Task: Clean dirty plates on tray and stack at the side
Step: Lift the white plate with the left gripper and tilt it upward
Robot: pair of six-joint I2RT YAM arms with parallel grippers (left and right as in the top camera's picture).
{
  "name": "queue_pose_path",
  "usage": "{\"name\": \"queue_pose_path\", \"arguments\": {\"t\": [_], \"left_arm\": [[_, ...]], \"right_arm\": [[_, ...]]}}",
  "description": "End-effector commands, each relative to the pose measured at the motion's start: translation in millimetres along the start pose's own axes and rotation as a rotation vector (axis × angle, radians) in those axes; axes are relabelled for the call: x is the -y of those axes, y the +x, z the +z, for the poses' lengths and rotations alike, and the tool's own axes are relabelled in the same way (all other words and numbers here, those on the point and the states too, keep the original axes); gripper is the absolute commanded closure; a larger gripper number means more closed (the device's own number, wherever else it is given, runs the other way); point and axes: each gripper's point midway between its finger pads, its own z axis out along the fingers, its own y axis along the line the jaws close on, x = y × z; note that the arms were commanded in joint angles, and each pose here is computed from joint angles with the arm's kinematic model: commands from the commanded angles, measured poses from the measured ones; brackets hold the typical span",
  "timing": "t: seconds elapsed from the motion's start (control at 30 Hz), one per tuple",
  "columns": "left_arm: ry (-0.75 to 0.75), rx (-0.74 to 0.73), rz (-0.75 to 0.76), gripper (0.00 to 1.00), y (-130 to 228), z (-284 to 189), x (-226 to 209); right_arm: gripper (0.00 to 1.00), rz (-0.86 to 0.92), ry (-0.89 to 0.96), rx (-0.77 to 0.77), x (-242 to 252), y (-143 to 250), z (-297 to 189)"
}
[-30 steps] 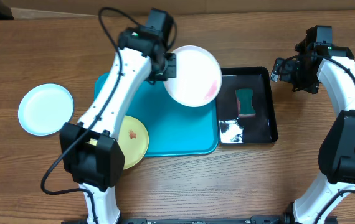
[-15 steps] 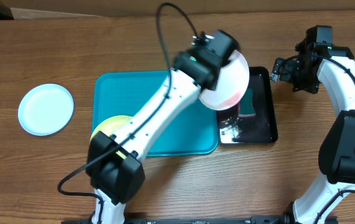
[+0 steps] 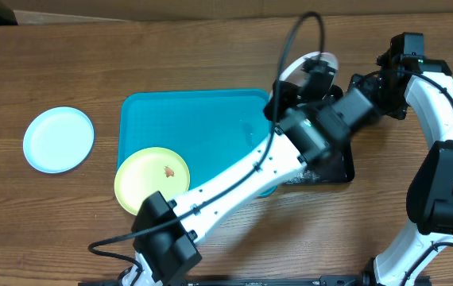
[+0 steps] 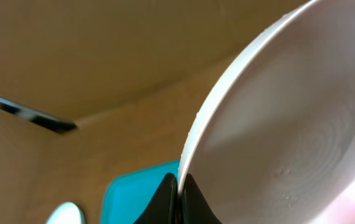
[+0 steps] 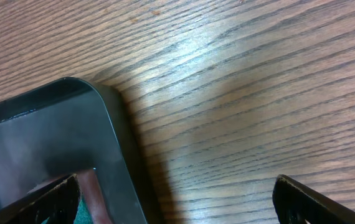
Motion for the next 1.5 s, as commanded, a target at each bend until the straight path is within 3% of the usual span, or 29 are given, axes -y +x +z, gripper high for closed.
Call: {"name": "queue_pose_path", "arguments": {"t": [0.0, 0.53, 1.47], "left_arm": [[-0.193, 0.149, 0.002, 0.96, -33, -33, -24], [-0.348, 0.239, 0.062, 0.96, -60, -67, -37], [-0.346, 0.241, 0.063, 0.96, -65, -68, -37]], "right_arm": [[0.00, -0.004, -0.005, 0.040, -4, -8, -13], [0.00, -0.003, -0.005, 0.038, -4, -7, -13], [0.00, -0.005, -0.005, 0.052, -4, -11, -13]]}}
